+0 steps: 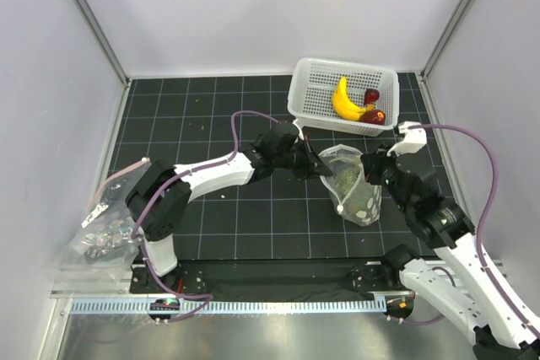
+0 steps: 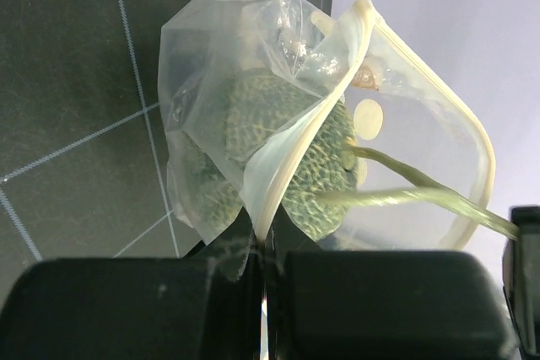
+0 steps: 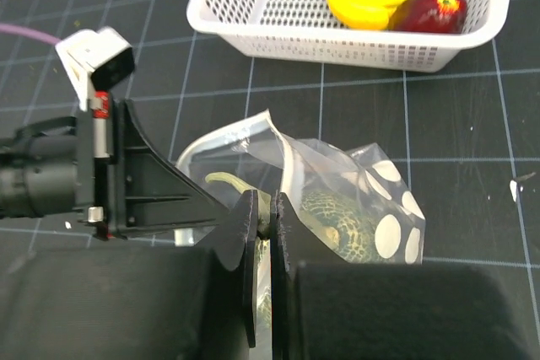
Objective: Place the food in the zip-top bag and seal the zipper
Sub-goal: Place the fake fruit in the zipper food storage bag.
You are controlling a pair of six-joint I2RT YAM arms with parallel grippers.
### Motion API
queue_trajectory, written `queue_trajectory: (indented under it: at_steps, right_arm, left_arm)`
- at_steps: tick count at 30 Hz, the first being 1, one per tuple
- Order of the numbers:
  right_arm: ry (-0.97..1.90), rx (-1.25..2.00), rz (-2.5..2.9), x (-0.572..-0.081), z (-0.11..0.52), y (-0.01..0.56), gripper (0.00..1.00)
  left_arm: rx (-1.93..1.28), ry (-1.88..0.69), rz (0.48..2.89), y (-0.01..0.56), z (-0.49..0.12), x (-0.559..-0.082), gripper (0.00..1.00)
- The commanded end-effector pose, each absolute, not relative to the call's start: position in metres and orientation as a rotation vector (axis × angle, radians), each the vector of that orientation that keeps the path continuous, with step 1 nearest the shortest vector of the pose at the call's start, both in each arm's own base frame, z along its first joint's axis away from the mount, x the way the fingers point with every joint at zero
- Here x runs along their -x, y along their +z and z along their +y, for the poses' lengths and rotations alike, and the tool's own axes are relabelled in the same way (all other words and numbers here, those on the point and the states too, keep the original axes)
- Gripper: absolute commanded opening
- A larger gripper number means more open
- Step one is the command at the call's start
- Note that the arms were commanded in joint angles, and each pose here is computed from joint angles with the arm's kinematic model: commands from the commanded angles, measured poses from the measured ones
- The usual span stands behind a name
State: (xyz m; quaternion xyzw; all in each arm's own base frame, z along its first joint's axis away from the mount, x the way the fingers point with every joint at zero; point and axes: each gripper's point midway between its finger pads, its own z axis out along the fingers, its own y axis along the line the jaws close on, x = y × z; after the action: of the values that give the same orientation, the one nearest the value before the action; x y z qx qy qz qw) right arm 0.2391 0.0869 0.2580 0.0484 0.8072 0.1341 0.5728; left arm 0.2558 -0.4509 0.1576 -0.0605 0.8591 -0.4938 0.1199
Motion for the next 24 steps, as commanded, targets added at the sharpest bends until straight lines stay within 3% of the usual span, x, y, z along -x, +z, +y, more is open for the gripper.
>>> queue_trajectory:
  at_steps: [1,12,20,24]
  right_arm:
    - [0.335,-0.087,1.901,-0.242,0.094,0.267,0.01]
    - [0.403,0.04,1.982,-0.244,0.128,0.256,0.01]
    - [0.428,0.17,2.034,-0.247,0.166,0.244,0.1]
    - [0.325,0.178,2.08,-0.251,0.169,0.232,0.37]
  left_arm:
    - [0.087,-1.495,2.436,0.198,-0.448,-0.251,0.0]
    - [-0.064,-1.338,2.42,0.226,-0.435,-0.254,0.0]
    - [-0.208,-1.251,2.437,0.23,-0.432,-0.242,0.0]
    - [-0.254,-1.175,2.424,0.231,-0.424,-0.24,0.0]
